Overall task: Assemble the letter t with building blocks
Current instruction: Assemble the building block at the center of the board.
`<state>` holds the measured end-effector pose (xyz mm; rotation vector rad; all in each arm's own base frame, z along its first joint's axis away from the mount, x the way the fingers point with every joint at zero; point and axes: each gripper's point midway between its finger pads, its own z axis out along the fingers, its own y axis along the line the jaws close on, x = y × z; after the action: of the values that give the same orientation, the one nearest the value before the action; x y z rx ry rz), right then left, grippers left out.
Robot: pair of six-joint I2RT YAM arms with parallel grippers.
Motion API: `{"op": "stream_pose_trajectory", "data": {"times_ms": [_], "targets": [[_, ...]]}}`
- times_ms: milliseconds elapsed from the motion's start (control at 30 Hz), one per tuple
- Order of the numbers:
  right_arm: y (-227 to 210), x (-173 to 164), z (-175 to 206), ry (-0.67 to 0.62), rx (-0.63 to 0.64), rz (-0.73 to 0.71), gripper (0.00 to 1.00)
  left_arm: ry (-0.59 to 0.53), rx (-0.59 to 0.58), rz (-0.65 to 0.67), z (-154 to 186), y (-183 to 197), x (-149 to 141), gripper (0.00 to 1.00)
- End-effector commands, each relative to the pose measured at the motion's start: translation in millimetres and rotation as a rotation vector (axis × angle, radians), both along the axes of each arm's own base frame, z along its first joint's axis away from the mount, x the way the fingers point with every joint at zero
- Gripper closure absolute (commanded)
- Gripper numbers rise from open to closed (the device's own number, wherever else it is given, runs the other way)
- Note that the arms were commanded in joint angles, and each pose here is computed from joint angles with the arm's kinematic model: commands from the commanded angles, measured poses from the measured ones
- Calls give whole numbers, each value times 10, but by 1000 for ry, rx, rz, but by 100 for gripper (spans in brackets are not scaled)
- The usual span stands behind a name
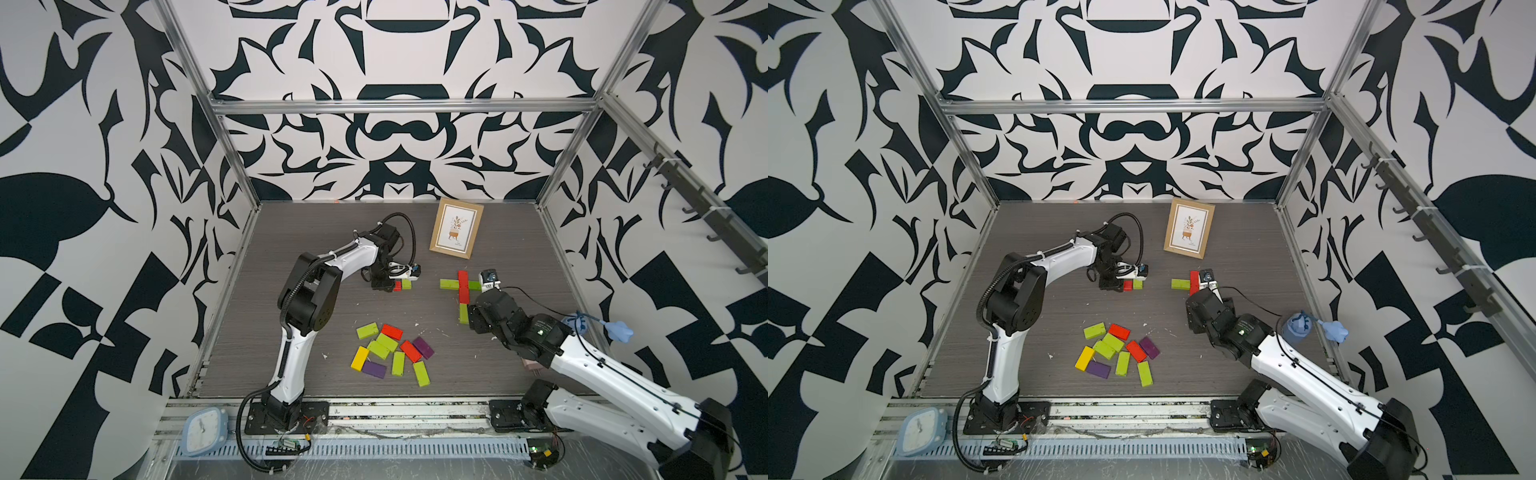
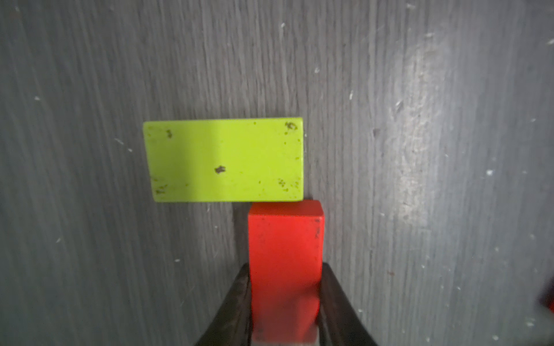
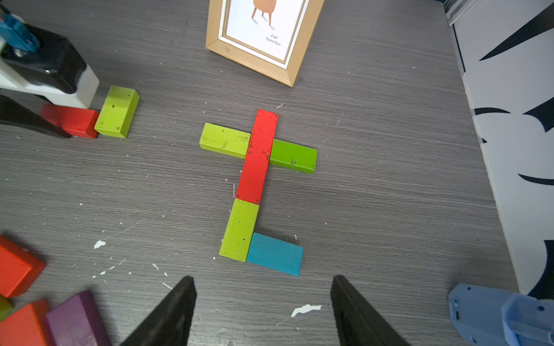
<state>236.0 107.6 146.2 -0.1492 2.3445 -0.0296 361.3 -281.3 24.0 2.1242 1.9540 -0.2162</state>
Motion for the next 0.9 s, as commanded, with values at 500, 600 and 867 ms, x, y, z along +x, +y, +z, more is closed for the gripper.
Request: {"op": "stream_pose_trajectory", "data": {"times_ms": [500,600,867], "targets": [[-48,25,103,-28,-13,-18,25,101,31,2,-220,-19,-108,63],[-52,26,104,-29,-16,-18,25,98,29,2,-213,-23,-104,63],[-46,19,94,-23,-14,-16,25,104,34,8,-231,-9,-113,58]]}}
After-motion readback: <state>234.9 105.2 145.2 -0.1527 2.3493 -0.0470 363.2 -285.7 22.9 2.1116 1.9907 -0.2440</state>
